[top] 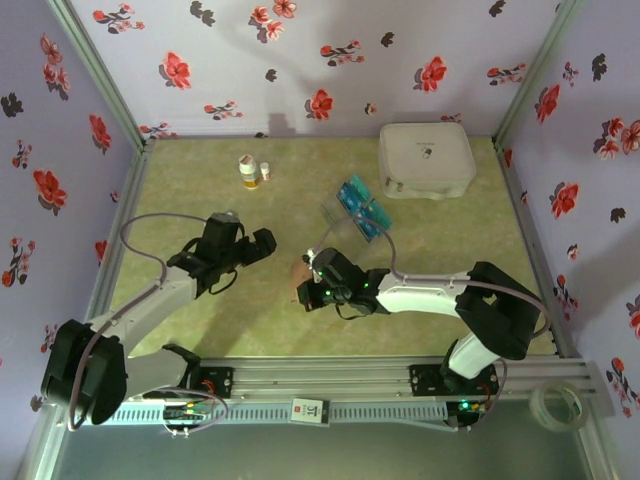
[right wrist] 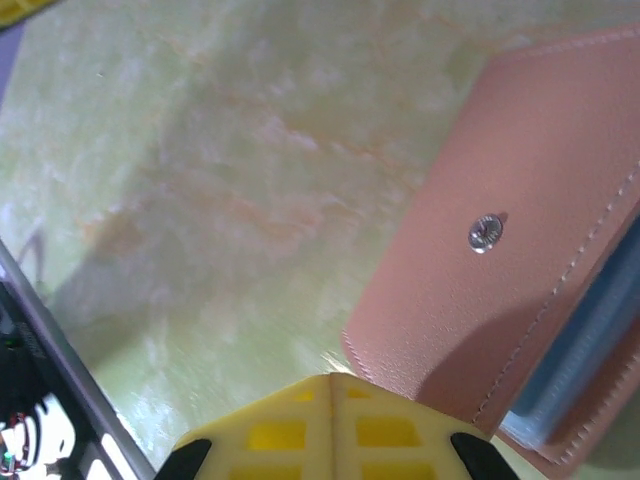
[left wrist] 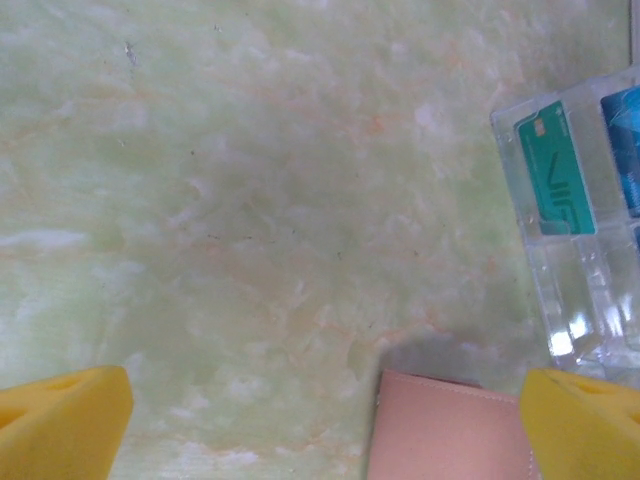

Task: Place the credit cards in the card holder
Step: Close the card holder at the center of the table.

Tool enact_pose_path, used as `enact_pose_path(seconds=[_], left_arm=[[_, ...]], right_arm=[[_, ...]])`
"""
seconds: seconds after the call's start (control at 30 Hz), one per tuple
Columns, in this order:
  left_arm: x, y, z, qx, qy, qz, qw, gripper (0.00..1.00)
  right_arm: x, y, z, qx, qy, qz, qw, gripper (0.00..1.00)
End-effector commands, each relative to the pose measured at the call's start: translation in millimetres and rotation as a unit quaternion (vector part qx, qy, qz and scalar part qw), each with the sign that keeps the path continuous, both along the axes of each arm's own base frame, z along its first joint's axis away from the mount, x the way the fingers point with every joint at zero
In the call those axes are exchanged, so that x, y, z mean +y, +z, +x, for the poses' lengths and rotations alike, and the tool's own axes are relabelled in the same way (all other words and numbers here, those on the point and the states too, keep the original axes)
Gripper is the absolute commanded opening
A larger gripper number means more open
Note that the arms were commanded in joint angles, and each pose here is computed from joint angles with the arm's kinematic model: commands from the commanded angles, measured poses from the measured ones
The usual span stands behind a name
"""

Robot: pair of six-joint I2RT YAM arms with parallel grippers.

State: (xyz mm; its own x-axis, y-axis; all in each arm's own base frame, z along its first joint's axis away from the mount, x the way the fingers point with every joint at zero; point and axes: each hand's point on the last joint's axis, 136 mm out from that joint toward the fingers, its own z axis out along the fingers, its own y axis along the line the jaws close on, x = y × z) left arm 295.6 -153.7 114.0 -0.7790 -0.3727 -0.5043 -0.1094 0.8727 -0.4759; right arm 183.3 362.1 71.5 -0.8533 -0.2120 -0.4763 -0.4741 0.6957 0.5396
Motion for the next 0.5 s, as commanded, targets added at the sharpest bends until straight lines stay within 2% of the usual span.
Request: enact_pose_path(seconds=[0.0, 0.47], left_arm=[[-4.2, -1.7, -0.4, 0.013, -0.029, 0.018, 0.999, 1.00], [-39.1, -41.4, -6.8, 0.070, -0.128, 0.109, 0.983, 1.00]], right_arm=[[-5.9, -6.3, 6.7, -0.006, -0.016, -0.003, 1.000, 0.00], [-12.5, -39.2, 12.3, 0.020, -0.029, -0.003, 0.999, 0.00]])
